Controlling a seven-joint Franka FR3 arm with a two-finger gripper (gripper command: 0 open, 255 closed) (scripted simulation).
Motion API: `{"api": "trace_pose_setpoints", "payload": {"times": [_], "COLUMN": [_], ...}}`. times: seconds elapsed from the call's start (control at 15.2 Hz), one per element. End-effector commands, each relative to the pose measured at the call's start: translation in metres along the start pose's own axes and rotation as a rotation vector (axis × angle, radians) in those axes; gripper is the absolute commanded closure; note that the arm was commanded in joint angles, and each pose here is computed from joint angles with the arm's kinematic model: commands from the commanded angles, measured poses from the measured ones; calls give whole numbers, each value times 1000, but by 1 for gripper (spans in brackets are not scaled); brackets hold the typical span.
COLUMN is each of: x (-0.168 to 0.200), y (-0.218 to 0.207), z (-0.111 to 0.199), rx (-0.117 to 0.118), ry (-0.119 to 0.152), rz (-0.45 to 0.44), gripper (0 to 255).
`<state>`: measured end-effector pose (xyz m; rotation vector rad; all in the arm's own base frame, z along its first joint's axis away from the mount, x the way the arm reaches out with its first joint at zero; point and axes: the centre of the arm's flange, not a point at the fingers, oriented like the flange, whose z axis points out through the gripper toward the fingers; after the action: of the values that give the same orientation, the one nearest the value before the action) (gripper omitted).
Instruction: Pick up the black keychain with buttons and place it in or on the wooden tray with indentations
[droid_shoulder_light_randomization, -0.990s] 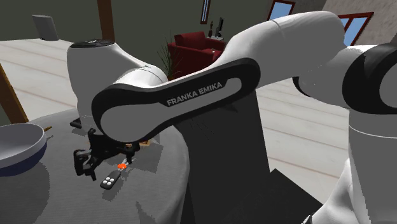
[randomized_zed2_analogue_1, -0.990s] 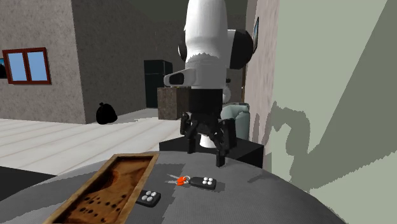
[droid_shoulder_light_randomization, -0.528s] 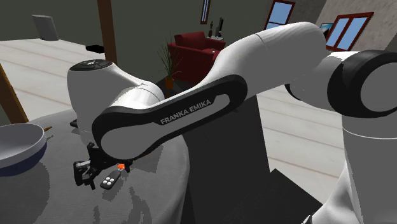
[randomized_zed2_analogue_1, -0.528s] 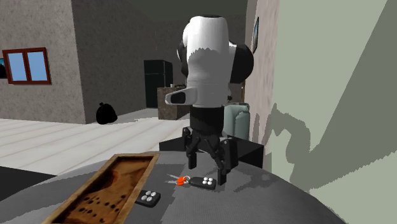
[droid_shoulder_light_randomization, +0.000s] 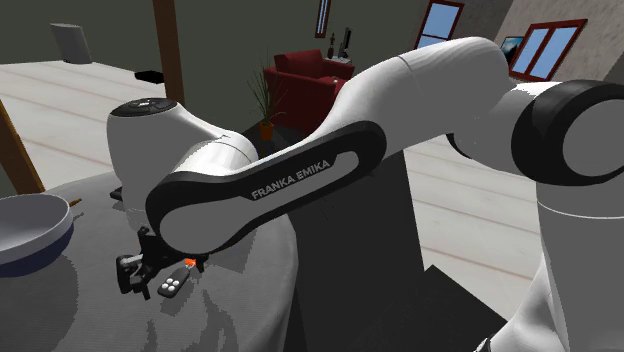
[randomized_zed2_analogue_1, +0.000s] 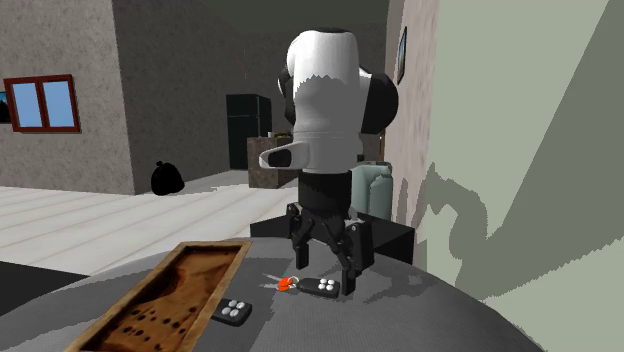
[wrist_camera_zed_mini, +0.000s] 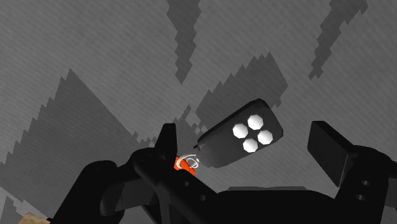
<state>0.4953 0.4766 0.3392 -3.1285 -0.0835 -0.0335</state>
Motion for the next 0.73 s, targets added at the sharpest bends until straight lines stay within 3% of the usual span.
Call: {"api": "trace_pose_setpoints", "payload": {"times": [0.0,0.66], "x": [0,0], "y": [0,0], "z": [0,-5], "rx": [0,0], "ry": [0,0], "rz": [0,0], "gripper": [255,255]}}
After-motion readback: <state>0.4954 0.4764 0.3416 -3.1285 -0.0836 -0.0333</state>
